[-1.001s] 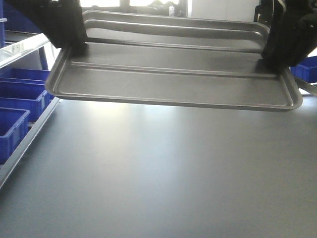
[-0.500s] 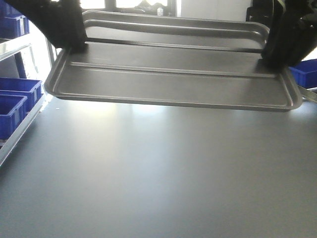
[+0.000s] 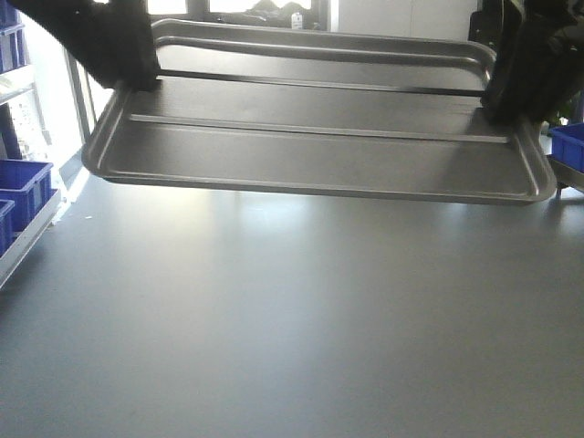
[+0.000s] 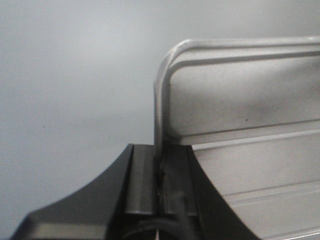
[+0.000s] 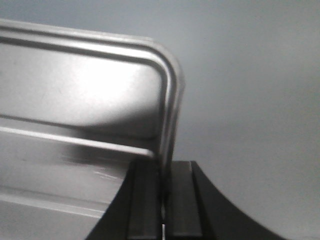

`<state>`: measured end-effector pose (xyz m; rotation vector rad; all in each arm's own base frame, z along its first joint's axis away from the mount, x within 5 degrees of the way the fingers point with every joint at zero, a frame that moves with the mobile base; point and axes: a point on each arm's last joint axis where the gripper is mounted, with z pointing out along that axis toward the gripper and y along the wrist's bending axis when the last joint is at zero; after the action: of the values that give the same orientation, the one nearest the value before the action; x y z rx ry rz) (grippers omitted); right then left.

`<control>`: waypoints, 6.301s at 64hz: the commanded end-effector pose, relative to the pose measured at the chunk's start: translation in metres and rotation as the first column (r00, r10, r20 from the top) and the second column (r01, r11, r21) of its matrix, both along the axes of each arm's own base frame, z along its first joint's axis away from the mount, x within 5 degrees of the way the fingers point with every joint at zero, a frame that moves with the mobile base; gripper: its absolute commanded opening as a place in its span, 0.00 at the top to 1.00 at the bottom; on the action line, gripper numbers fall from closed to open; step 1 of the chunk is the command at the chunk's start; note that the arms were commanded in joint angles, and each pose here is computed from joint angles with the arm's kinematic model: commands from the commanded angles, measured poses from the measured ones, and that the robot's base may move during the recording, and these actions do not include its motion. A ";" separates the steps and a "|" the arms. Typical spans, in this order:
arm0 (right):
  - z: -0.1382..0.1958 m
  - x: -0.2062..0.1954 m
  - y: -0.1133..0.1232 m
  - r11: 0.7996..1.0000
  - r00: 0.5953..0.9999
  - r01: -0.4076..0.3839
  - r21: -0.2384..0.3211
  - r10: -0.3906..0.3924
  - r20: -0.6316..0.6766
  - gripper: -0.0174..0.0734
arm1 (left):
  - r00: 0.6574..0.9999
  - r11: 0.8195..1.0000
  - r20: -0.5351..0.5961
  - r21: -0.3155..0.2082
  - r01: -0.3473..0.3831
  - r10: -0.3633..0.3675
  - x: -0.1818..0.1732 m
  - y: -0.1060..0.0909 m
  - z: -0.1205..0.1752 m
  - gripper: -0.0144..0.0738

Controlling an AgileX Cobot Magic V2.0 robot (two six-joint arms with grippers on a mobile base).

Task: Grab silver tray and stack on right shelf
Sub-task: 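Carry the tray in both grippers while the base drives to another shelf, then position the held tray above the larger grey-blue tray on the shelf, then lower the silver tray onto the grey-blue tray and open both grippers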

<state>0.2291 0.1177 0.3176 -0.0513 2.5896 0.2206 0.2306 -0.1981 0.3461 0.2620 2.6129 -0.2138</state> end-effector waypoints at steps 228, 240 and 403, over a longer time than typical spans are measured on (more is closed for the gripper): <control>0.021 0.001 -0.003 1.000 0.993 -0.023 0.008 0.022 0.112 0.75 | 0.998 0.998 0.056 -0.058 0.009 -0.006 -0.004 0.002 0.020 0.94; 0.021 0.001 -0.003 1.000 0.993 -0.023 0.008 0.022 0.112 0.75 | 0.998 0.998 0.056 -0.058 0.009 -0.006 -0.004 0.002 0.020 0.94; 0.036 0.041 -0.001 0.998 0.979 -0.048 -0.028 0.052 0.199 0.75 | 0.974 0.994 0.201 0.001 0.106 -0.104 0.040 -0.015 0.012 0.94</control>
<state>0.2549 0.1179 0.3300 -0.0853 2.5196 0.1962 0.2641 -0.2060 0.3414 0.3301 2.5235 -0.1920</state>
